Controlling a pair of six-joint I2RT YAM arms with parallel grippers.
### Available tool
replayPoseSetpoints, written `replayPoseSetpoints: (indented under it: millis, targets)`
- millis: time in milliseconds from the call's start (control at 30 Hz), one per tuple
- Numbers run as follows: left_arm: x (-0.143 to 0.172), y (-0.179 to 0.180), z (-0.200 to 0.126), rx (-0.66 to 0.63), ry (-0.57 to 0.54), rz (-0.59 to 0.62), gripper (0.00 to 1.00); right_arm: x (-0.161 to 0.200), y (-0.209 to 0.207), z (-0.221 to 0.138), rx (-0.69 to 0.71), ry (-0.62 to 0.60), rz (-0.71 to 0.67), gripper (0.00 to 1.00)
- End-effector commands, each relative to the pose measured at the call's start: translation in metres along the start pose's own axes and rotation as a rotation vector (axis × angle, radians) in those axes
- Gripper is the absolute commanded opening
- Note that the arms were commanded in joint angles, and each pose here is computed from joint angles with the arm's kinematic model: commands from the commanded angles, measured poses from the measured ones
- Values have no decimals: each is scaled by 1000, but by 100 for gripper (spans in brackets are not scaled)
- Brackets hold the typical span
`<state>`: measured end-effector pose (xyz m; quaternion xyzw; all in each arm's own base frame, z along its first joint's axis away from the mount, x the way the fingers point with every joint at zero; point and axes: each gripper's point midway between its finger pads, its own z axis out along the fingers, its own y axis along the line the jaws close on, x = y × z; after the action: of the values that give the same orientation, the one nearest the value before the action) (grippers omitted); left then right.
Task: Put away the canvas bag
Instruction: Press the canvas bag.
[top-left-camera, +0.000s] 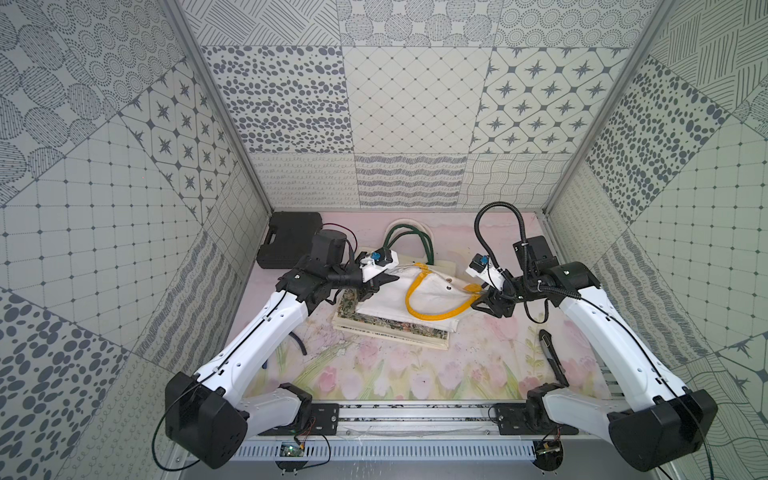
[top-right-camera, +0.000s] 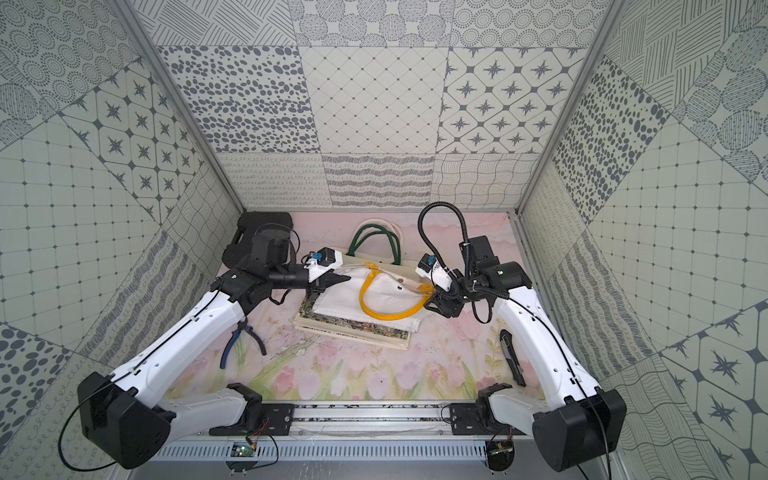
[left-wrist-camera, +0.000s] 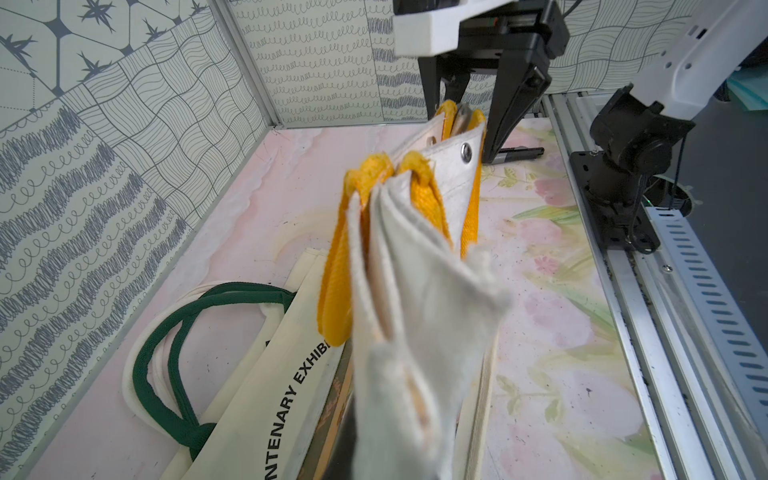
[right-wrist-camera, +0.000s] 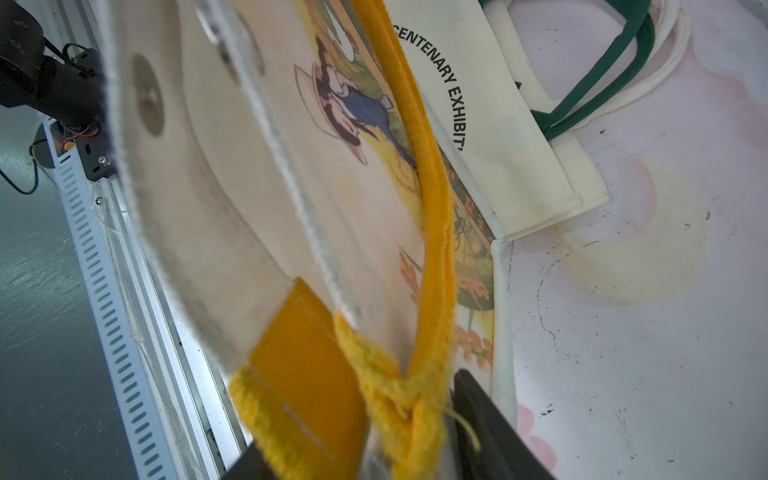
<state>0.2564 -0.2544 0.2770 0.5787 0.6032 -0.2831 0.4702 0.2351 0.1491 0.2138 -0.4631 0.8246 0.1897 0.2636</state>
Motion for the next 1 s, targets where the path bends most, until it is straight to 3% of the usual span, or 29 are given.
replayPoseSetpoints:
  millis: [0, 200, 300, 433, 567, 667, 733, 800, 900, 933, 967]
  targets:
    - [-5, 6, -3, -18, -8, 11, 0, 4, -2, -4, 29, 4, 15, 49]
    - [-6, 6, -3, -19, -11, 13, 0, -3, 3, -1, -15, -24, 17, 29]
    - [-9, 7, -3, -21, -24, 2, 0, -8, 6, 0, -44, -44, 18, 0]
    - [-20, 14, -4, -35, -63, -54, 7, -20, 13, -10, -67, -89, 19, 0]
    - [-40, 29, -5, -62, -105, -171, 17, -51, 27, -42, -85, -218, 21, 0]
    - [-46, 56, -7, -152, -58, -306, 9, -77, 51, -60, -231, -324, 58, 0]
    - [-43, 74, -8, -219, -3, -377, 2, -89, 61, -64, -332, -356, 134, 0]
    - [-34, 89, -6, -275, 51, -444, 1, -96, 68, -61, -407, -348, 221, 0]
    - [-16, 99, 0, -310, 124, -514, 13, -98, 78, -48, -432, -269, 272, 0]
    - [-10, 104, 1, -340, 138, -532, 23, -99, 79, -43, -420, -245, 286, 0]
    - [-2, 113, 0, -397, 151, -560, 42, -102, 78, -38, -402, -230, 317, 0]
